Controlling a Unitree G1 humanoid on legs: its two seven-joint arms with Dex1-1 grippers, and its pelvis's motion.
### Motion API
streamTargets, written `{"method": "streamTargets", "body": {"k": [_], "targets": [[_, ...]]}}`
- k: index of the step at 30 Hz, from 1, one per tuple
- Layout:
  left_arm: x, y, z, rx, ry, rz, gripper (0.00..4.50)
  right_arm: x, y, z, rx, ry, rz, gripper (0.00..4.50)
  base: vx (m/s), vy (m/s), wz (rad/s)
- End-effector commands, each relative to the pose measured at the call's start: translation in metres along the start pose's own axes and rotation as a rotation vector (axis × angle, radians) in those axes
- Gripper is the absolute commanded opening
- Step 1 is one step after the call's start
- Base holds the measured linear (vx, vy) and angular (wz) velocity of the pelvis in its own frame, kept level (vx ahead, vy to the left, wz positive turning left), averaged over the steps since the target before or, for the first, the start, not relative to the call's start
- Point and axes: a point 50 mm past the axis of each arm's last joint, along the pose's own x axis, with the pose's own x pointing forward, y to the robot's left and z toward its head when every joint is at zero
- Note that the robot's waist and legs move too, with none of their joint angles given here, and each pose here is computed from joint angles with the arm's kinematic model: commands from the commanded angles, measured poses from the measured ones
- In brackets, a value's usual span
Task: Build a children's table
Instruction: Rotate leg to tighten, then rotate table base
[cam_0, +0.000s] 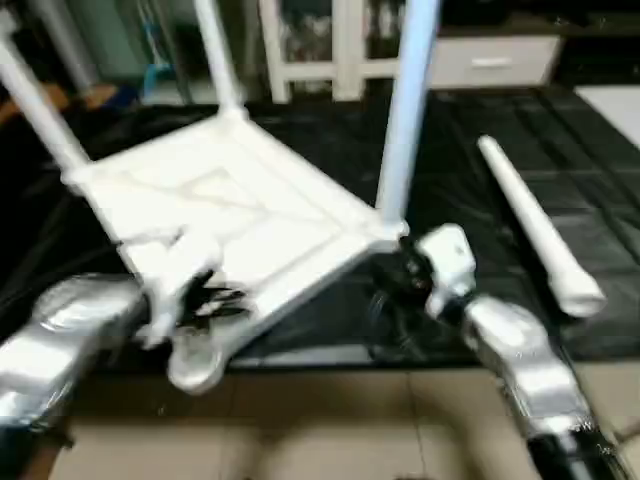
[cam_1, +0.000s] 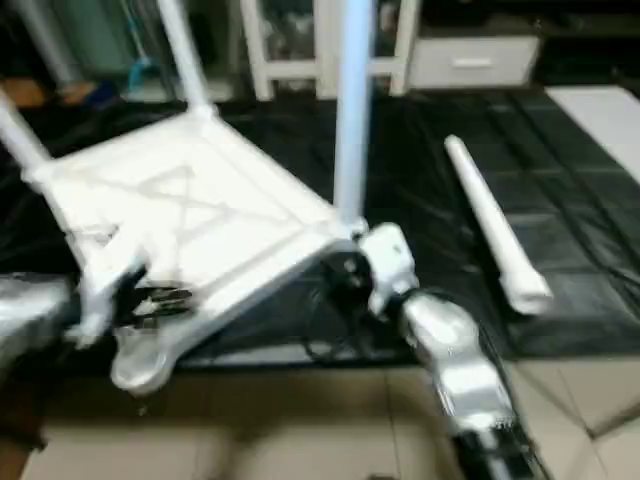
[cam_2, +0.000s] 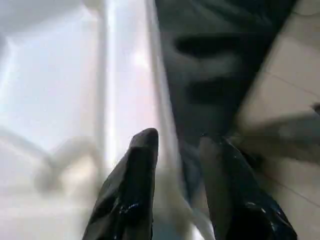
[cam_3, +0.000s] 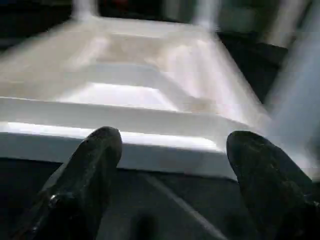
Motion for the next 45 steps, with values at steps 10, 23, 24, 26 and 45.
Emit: {"method": "streamTargets", "body": {"k": [10,23,24,26,45], "targets": [[-0.013,-0.031,-0.027,-0.097,0.190,0.004,1.54,-0.022,0.024,-0.005,0.000,0.148,0.422,3.66,-0.006,0.000,0.00],[0.011,0.000,-0.045,-0.005,0.258,0.302,1.54,-0.023,0.026,-0.002,-0.007,0.161,0.444,3.66,-0.049,-0.001,-0.07],[0.012,0.003,-0.043,0.010,0.250,0.315,1.54,-0.023,0.026,-0.002,-0.008,0.160,0.442,3.66,-0.020,-0.142,0.18],[0.016,0.013,-0.035,0.046,0.222,0.360,1.54,-0.022,0.025,-0.002,-0.013,0.158,0.429,3.66,0.002,-0.136,0.07],[0.031,0.042,-0.006,0.146,0.104,0.479,1.54,-0.022,0.022,-0.003,-0.021,0.148,0.386,3.66,-0.051,0.017,0.01]]}}
